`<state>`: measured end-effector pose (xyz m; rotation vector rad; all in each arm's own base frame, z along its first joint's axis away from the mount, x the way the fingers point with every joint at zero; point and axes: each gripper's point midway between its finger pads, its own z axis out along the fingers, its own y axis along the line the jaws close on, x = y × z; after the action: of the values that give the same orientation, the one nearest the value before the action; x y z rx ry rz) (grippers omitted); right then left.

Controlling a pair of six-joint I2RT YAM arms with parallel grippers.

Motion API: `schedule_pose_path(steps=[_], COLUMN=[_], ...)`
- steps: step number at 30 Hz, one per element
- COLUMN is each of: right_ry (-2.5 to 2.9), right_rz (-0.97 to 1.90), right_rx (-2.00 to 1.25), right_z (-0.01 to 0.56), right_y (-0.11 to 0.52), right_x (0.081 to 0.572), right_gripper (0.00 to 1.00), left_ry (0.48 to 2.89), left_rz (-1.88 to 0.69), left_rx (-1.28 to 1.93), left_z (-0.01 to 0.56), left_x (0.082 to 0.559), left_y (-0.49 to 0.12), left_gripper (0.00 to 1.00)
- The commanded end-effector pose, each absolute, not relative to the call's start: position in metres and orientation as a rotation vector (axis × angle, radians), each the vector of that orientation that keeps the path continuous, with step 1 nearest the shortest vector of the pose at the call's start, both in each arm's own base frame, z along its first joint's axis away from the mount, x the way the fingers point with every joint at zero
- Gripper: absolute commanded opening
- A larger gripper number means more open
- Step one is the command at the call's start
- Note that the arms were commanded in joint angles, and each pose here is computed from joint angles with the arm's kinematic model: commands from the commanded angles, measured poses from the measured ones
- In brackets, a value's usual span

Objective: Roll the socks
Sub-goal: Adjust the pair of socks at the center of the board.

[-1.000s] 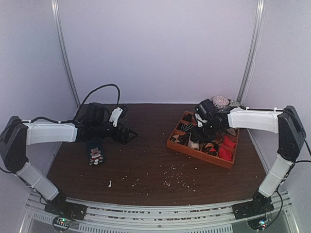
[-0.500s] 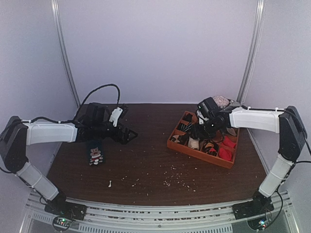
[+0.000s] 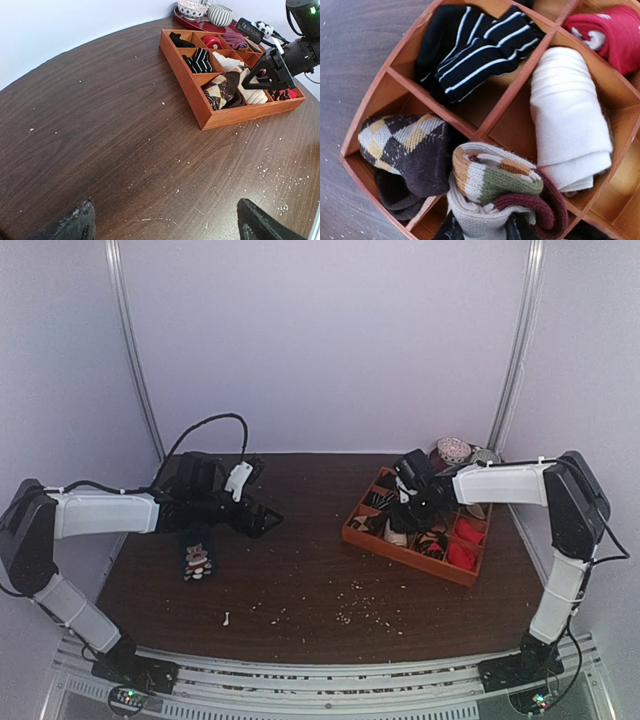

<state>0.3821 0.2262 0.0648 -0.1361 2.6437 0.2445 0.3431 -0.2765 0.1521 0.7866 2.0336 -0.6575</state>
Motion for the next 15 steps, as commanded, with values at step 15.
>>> schedule_pose_path(steps=[15], right_ry=[3.009], right_rz=[0.183], right_rx=[-0.478], right_z=[-0.022], right_y=[0.223], right_x=[0.330], right_gripper=[0.13], left_ry=[1.987], left_rz=[-0.642], left_rx=[0.799], left_z=[0.166], left_x=[0.348], left_y=[-0.278], left_gripper=[0.98])
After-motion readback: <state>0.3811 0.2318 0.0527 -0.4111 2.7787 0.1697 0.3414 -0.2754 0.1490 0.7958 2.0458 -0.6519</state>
